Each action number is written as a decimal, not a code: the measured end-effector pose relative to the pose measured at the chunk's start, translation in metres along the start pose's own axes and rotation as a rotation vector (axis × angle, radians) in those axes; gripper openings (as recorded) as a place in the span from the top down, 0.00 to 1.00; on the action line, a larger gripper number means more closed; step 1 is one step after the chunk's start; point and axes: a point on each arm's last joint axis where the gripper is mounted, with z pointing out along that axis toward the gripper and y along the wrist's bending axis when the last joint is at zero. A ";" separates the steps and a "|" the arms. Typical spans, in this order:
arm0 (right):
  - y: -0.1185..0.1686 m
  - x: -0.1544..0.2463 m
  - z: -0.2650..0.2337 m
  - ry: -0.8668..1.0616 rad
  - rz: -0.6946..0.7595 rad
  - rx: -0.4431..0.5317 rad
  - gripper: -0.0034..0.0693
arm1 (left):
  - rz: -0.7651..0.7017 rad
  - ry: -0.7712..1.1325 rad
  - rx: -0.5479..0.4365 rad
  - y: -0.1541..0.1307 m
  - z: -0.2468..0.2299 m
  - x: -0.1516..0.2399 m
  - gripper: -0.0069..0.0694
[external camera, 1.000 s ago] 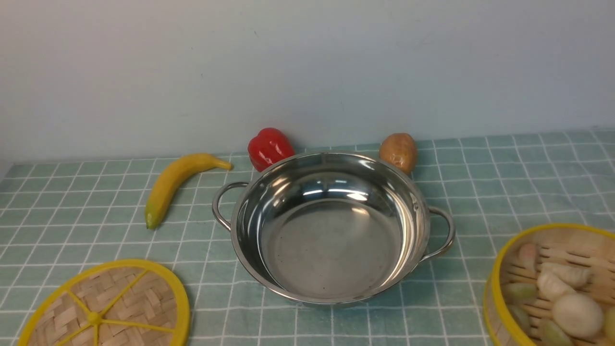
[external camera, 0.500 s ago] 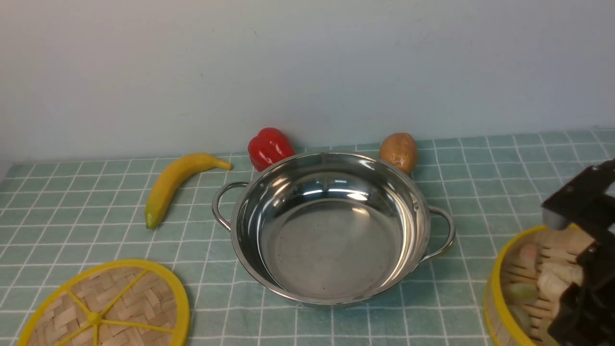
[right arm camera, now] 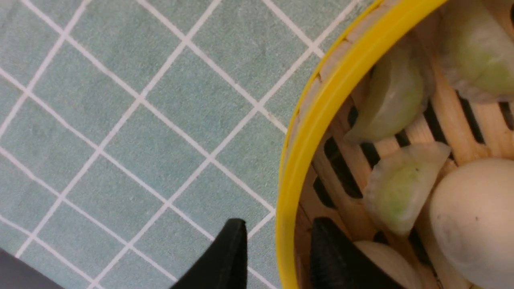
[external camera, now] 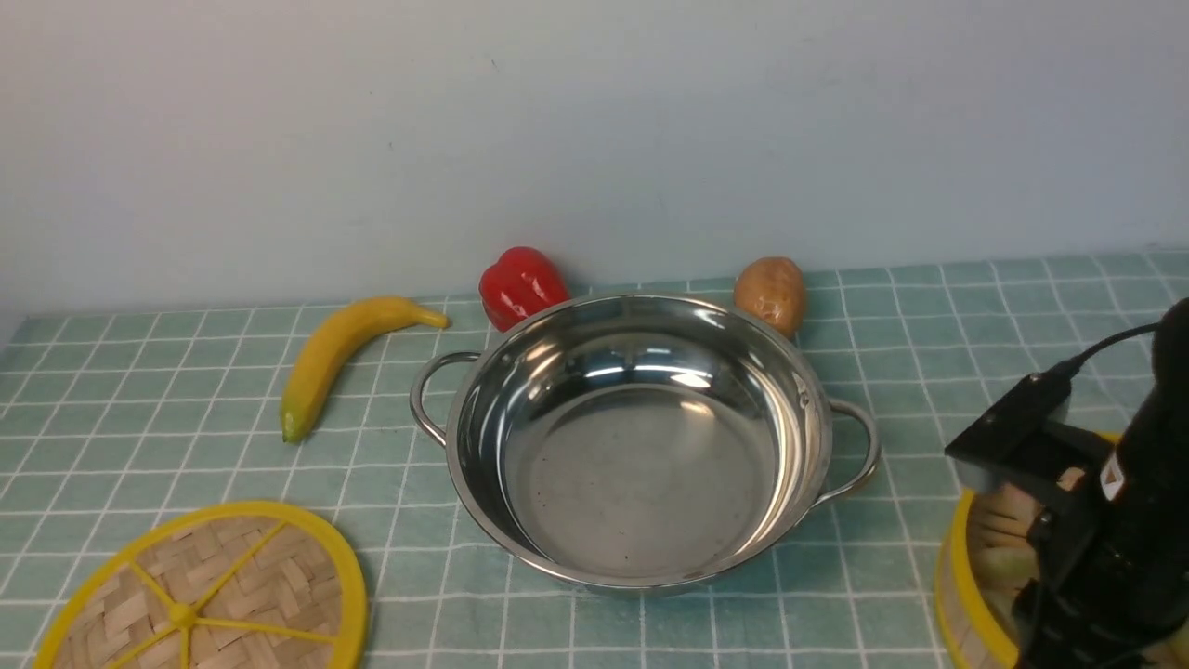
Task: Place the steamer in the pot on the blue tablecloth, and put the lid on the steamer.
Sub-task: 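Reach for and grasp the rim of the bamboo steamer holding the buns with the right gripper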
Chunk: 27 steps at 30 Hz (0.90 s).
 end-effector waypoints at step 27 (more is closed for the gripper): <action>-0.004 -0.006 0.025 0.101 0.012 -0.011 0.50 | 0.000 0.000 0.000 0.000 0.000 0.000 0.56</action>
